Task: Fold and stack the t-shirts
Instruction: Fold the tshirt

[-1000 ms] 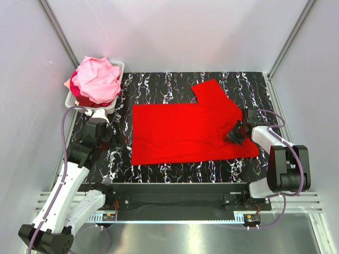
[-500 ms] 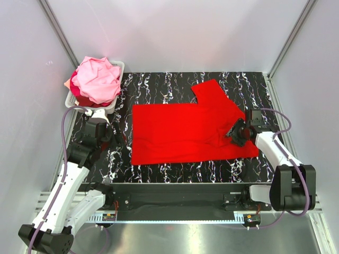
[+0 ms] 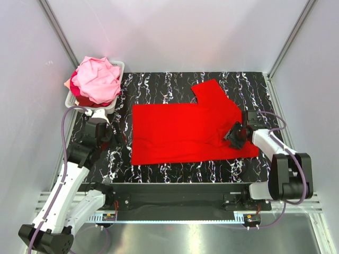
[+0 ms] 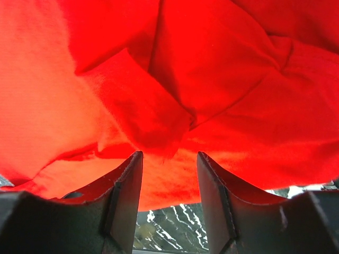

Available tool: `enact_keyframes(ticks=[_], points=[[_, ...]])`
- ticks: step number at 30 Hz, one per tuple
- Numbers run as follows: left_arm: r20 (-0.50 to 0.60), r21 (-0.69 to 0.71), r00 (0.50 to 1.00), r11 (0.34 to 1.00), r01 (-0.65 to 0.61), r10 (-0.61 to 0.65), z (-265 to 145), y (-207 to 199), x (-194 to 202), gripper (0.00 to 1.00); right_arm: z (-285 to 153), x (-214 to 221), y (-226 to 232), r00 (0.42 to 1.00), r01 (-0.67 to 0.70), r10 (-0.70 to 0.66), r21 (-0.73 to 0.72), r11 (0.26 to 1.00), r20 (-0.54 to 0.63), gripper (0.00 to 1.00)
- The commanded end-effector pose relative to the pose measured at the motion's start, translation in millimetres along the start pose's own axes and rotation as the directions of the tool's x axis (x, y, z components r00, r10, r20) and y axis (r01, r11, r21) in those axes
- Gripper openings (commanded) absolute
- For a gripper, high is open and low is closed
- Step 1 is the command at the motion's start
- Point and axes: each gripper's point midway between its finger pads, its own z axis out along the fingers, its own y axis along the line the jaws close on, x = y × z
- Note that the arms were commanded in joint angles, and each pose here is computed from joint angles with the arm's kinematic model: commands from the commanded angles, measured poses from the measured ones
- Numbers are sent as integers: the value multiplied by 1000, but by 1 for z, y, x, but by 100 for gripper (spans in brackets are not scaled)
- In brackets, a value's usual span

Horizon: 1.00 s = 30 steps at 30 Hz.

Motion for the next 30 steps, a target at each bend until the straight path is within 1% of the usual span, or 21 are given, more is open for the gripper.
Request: enact_keyframes(ticks=[1,3,4,5,6,7,10,11,13,14,17,21,25,30], points=[[65,10,998,1000,-9,8,-2,-3,-15,76,8,-3,13,1000,19,-19,-37,999,-8,52],[65,10,998,1000,-9,8,-2,-3,-15,76,12,-3,14,1000,20,-21,-35,999,-17,52],[65,10,998,1000,-7,7,-2,-3,-15,76,13,-4,15,1000,21,-21,-36,999,-16,50],[65,10,998,1000,-9,8,-2,-3,-15,76,14,-6,17,1000,24,-24,-38,999,-14,47],[65,10,998,1000,-7,7,-2,-3,-15,76,15,-5,16,1000,22,-22,-36,999,-18,47],[65,10,998,1000,-9,8,-2,-3,-15,76,14,-8,19,999,31,-31,-41,999,-10,41],[62,8,998,1000,-8,7,-2,-3,-14,76,14,-14,22,999,39,-39,-37,999,-3,32],[64,9,998,1000,-7,7,-2,-3,-15,76,14,-16,22,999,38,-38,-35,999,2,26],[64,9,998,1000,-9,8,-2,-3,-15,76,14,-21,26,999,47,-47,-38,998,9,20],[64,8,998,1000,-9,8,-2,-2,-15,76,13,-21,27,999,48,-48,-40,998,8,13],[64,8,998,1000,-7,7,-2,-2,-15,76,13,-26,34,999,51,-51,-52,997,7,0],[63,7,998,1000,-7,7,-2,-2,-15,76,10,-30,48,998,57,-57,-87,995,2,0],[64,6,998,1000,-7,7,-2,-2,-15,76,7,-39,73,995,95,-95,-123,988,10,0],[65,3,998,1000,-6,5,-2,-2,-15,76,18,-35,98,989,140,-144,-135,981,-17,0]])
